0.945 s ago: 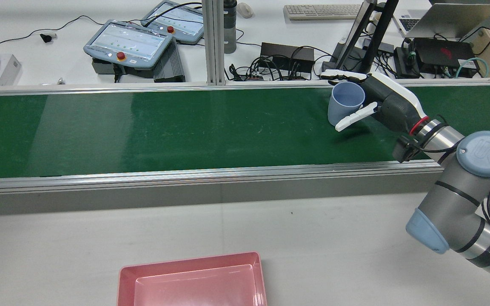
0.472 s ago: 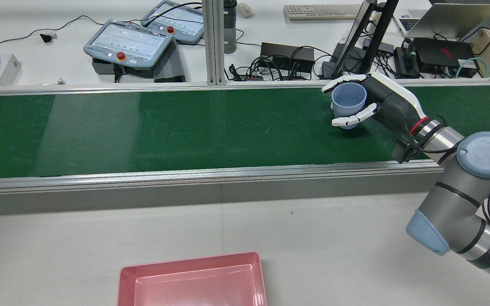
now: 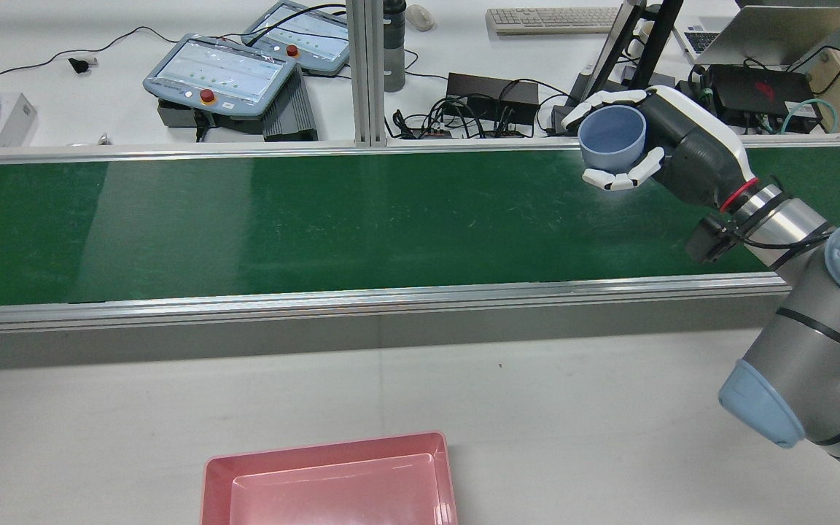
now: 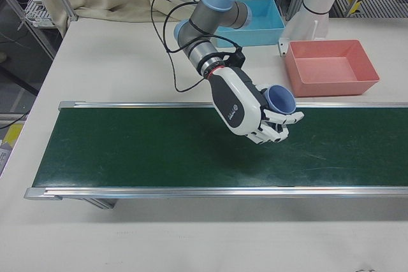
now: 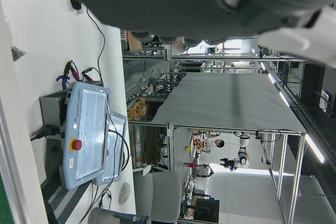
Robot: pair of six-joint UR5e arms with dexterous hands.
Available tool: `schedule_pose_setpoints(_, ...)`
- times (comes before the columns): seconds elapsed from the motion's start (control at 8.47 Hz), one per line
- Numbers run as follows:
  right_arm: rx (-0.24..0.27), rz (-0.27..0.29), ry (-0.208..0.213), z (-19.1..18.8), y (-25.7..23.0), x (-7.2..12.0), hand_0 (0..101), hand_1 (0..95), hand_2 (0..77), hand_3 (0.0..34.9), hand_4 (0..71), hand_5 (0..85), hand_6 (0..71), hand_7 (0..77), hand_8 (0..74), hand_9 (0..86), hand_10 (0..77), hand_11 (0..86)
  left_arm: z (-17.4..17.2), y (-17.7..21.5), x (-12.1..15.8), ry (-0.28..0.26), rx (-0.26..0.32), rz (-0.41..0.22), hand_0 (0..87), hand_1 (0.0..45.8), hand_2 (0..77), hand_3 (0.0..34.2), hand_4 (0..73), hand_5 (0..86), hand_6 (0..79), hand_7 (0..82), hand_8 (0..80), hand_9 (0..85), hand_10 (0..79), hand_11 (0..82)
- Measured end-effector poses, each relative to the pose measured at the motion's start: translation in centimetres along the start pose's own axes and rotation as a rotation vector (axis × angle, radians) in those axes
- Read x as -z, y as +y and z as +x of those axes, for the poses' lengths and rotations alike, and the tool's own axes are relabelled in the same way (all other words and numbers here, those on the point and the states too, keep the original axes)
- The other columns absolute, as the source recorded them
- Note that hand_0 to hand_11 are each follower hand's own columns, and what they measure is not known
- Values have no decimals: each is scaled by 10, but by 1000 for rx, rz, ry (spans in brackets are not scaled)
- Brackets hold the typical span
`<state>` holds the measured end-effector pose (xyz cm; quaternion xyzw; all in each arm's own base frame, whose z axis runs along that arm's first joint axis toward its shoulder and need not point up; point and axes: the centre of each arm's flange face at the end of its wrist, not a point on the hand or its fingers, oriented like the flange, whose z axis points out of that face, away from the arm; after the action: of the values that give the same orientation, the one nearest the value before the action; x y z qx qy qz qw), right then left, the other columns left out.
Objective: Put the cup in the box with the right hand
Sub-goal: 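Close the right hand fingers and lift the blue cup off the belt, then carry the blue cup toward the robot and lower it into the pink box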
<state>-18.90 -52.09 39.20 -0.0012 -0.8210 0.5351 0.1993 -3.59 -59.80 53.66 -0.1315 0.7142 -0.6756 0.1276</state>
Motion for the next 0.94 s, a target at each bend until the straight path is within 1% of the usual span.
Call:
schedule_pose_setpoints(0.24,-7,-19,-14,-11,20,2,803,120,409,133,273,229,267,698,469,545,376,578,0,0,0,0,0,-1,0,5,5,0,0,0,0,0,0,0,0,0)
schedule_pose_setpoints(0.35,-16,-38,-14,-9,33,2,803,120,409,132,273,229,267,698,469,551,387,589,0,0,0,1,0,-1,0,5,5,0,0,0,0,0,0,0,0,0)
schedule_pose_setpoints(0.47,-26,-60,-6,-4,47,5,803,120,409,132,273,229,267,698,469,556,387,589,1,0,0,1,0,0,0,5,5,0,0,0,0,0,0,0,0,0)
schedule_pose_setpoints(0.59,-34,-83,20,2,64,16,803,115,453,132,273,207,267,698,475,556,393,589,1,0,0,1,0,0,0,5,5,0,0,0,0,0,0,0,0,0)
schedule_pose_setpoints(0.71,-32,-119,57,8,84,30,802,115,453,131,273,218,273,698,475,556,387,589,0,0,0,1,0,0,0,5,5,0,0,0,0,0,0,0,0,0)
schedule_pose_setpoints(0.83,-34,-174,106,21,112,44,801,115,453,106,273,218,273,698,475,556,382,578,0,1,0,1,0,-1,0,5,5,0,0,0,0,0,0,0,0,0)
schedule_pose_setpoints(0.94,-37,-235,168,47,145,58,801,115,453,106,273,224,267,698,475,556,360,551,0,1,0,1,0,-1,0,5,5,0,0,0,0,0,0,0,0,0)
